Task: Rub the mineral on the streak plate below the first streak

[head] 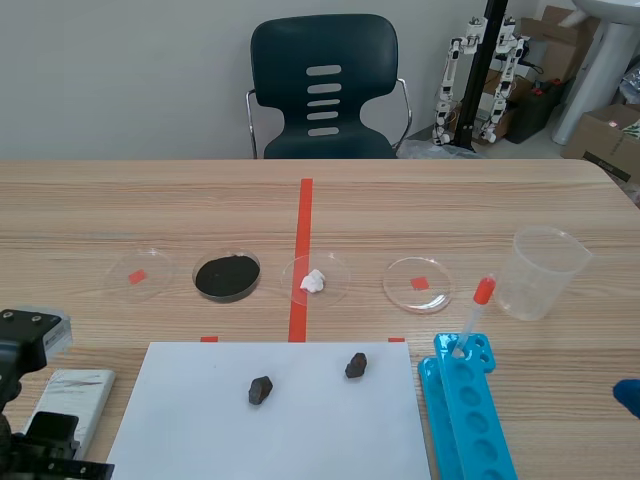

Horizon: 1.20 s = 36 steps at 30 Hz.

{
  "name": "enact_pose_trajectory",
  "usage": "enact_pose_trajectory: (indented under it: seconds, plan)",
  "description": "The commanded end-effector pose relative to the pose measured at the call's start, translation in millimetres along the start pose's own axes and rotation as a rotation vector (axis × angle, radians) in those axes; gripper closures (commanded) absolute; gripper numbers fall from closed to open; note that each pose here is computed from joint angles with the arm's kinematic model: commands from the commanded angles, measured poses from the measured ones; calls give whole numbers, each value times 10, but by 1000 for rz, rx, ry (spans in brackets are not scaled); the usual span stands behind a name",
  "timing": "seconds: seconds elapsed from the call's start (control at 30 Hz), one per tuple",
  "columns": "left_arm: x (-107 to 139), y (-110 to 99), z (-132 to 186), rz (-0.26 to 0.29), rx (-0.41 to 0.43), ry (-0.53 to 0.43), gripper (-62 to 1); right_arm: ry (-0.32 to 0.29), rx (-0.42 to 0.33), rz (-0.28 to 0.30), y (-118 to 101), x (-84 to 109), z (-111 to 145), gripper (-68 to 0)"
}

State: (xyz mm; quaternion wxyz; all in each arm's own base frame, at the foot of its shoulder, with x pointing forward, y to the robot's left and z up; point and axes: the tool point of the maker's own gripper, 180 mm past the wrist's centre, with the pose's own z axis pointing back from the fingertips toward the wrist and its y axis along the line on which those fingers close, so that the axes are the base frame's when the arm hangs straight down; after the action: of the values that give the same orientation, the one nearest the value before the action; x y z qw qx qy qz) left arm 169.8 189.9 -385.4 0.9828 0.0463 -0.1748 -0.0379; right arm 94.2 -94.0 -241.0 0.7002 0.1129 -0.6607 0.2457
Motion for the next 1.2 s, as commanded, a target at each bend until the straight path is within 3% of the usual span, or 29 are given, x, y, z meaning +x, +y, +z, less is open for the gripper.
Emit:
enact_pose_trajectory:
  seconds: [0.0,0.47,1.17]
  plan:
    - [99,27,28,18,0,-24,-100,-38,-8,7,-38,96,-34,-679]
    - [192,223,-203,67,17,17,-100,-37,-8,8,-37,96,-34,-679]
    - [132,274,-326,94,2,48,-100,-37,-8,8,-37,96,-34,-679]
